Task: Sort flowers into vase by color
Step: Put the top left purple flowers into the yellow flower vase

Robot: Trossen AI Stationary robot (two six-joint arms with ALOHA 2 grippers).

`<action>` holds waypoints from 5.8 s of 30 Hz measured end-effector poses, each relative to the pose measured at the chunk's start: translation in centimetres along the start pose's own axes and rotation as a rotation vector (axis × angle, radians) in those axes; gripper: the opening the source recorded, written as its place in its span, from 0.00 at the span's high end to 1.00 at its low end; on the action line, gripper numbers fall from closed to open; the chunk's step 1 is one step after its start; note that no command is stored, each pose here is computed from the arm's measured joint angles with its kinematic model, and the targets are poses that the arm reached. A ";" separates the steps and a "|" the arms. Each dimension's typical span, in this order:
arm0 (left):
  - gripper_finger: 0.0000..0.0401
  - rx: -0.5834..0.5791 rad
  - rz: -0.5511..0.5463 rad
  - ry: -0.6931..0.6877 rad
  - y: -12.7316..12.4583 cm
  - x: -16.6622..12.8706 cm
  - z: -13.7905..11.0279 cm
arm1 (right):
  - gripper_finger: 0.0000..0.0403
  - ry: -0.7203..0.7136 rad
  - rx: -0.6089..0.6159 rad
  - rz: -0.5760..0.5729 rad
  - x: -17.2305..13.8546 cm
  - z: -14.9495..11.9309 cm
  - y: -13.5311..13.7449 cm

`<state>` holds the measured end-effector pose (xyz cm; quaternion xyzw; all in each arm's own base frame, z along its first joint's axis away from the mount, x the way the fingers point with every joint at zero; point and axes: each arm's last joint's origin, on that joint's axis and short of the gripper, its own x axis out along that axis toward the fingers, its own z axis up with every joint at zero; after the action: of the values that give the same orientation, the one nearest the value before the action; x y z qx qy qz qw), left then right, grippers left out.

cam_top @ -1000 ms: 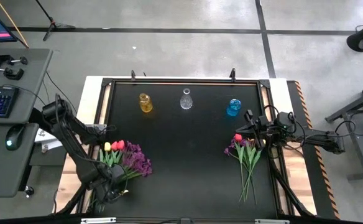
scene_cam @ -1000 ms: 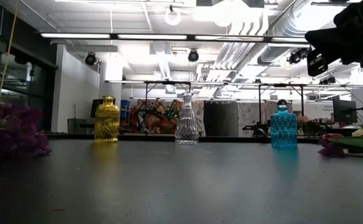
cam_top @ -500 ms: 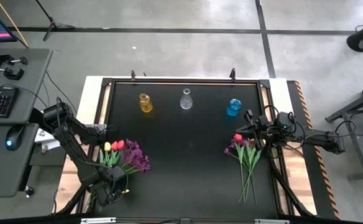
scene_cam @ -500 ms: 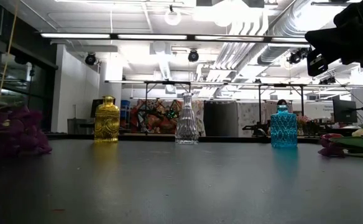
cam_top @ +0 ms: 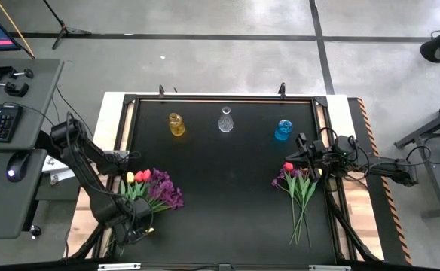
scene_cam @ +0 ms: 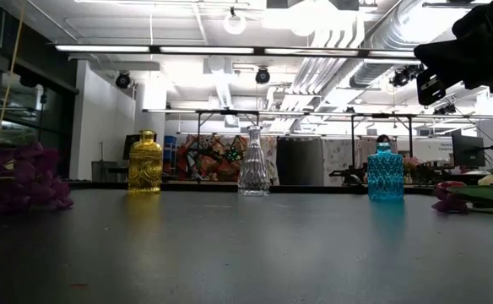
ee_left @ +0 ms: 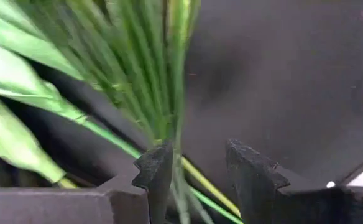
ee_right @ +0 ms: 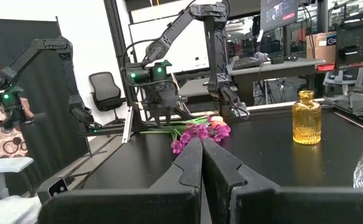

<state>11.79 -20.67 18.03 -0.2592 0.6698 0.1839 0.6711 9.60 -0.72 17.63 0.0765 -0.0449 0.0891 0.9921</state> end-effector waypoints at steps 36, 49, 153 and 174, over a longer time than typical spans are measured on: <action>0.88 0.014 0.118 -0.011 -0.1 2.0 -0.1 | 1.00 0.007 0.002 -0.001 0.0 -0.1 0.0; 0.99 0.162 0.007 -0.549 -1.1 -7.3 1.2 | 1.00 0.014 0.005 -0.002 0.0 -0.1 0.0; 0.96 -0.068 0.102 -1.451 23.3 -8.2 18.9 | 1.00 0.028 0.010 -0.005 0.0 -0.3 0.0; 0.52 0.034 -0.162 -1.420 22.5 -8.3 18.5 | 1.00 0.028 0.010 -0.005 0.0 -0.3 0.0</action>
<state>12.99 9.15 23.37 -0.1153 0.0527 0.2475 0.9605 9.63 -0.73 17.35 0.0804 -0.0305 0.0879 0.9924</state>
